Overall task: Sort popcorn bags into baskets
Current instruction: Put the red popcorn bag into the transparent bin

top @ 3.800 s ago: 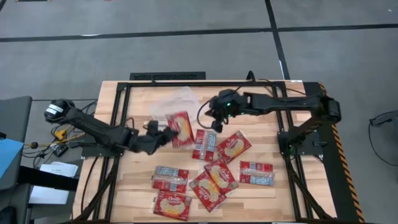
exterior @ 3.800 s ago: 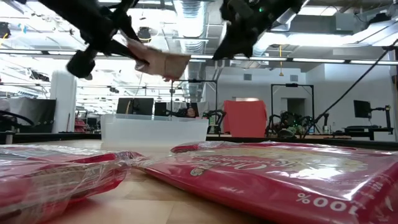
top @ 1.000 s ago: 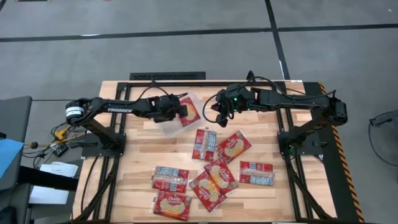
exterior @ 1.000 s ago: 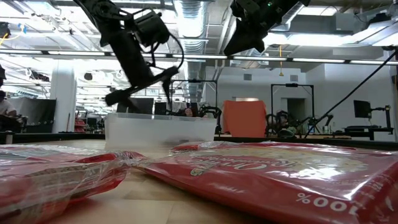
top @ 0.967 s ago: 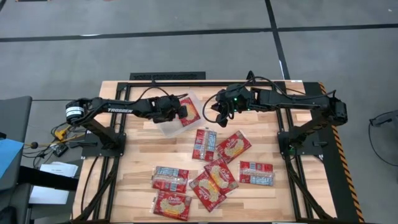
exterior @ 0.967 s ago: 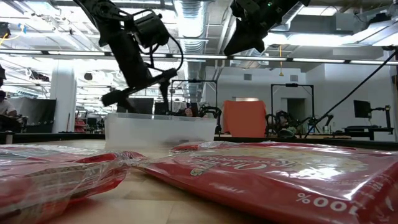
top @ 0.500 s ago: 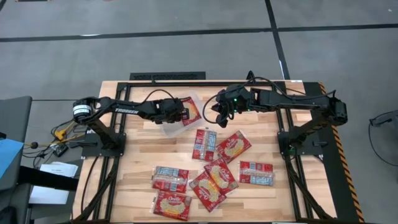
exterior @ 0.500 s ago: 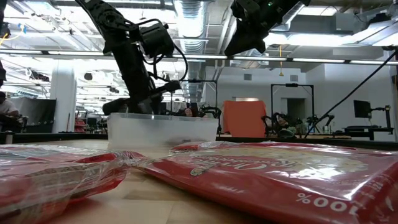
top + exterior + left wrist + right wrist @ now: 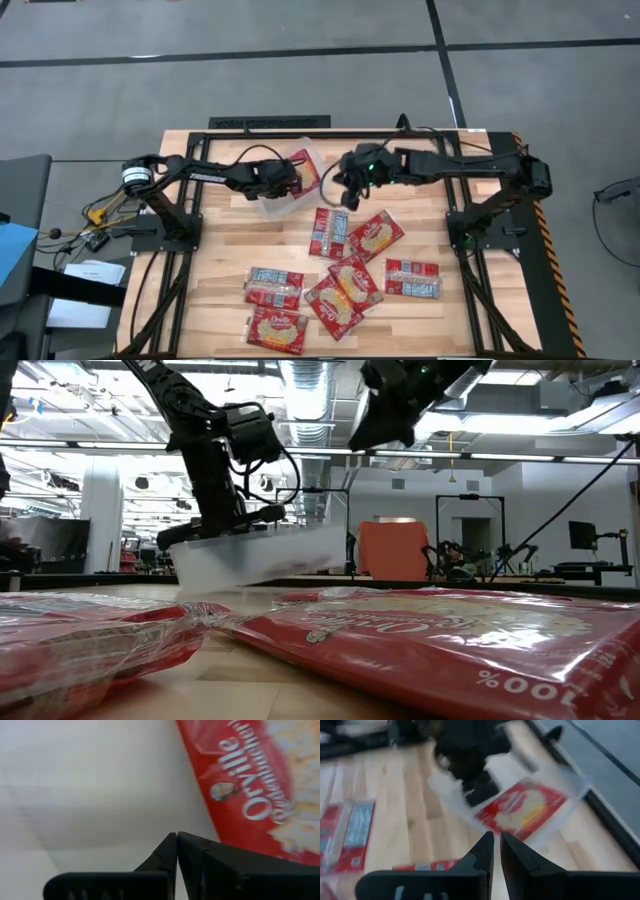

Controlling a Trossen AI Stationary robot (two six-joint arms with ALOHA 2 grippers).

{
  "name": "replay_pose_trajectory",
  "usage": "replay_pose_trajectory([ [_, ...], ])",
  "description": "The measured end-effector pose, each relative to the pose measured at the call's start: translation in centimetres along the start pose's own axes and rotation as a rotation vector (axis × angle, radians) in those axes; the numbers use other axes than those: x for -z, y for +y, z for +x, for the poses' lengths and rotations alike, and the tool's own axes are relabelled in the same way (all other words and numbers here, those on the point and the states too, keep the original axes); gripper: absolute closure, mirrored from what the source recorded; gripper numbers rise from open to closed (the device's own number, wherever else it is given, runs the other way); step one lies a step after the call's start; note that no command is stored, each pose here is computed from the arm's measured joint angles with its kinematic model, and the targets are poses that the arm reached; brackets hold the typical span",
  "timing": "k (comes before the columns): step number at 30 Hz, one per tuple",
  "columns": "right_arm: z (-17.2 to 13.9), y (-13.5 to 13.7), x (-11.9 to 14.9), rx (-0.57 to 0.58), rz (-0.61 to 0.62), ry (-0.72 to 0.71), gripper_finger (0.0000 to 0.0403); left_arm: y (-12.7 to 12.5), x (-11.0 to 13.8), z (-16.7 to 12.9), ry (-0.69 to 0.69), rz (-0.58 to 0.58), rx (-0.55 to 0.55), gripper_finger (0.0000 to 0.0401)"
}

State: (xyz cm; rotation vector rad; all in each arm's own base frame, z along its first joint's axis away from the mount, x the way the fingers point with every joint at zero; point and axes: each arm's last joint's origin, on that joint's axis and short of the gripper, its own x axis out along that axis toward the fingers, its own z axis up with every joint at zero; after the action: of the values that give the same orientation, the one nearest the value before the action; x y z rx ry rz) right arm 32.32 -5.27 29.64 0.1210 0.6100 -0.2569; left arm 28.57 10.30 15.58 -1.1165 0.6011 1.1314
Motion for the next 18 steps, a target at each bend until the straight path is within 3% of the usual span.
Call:
replay_pose_trajectory([
  [8,3.6,2.2,1.2,-0.046,-0.042,0.031,0.0343,-0.7,-0.4,-1.0,-0.009,-0.012,0.06,0.0401],
  [18,5.7,1.2,0.8,-0.065,-0.065,-0.054,0.036,-2.2,-2.1,-5.5,-0.078,0.045,0.129,0.0401],
])
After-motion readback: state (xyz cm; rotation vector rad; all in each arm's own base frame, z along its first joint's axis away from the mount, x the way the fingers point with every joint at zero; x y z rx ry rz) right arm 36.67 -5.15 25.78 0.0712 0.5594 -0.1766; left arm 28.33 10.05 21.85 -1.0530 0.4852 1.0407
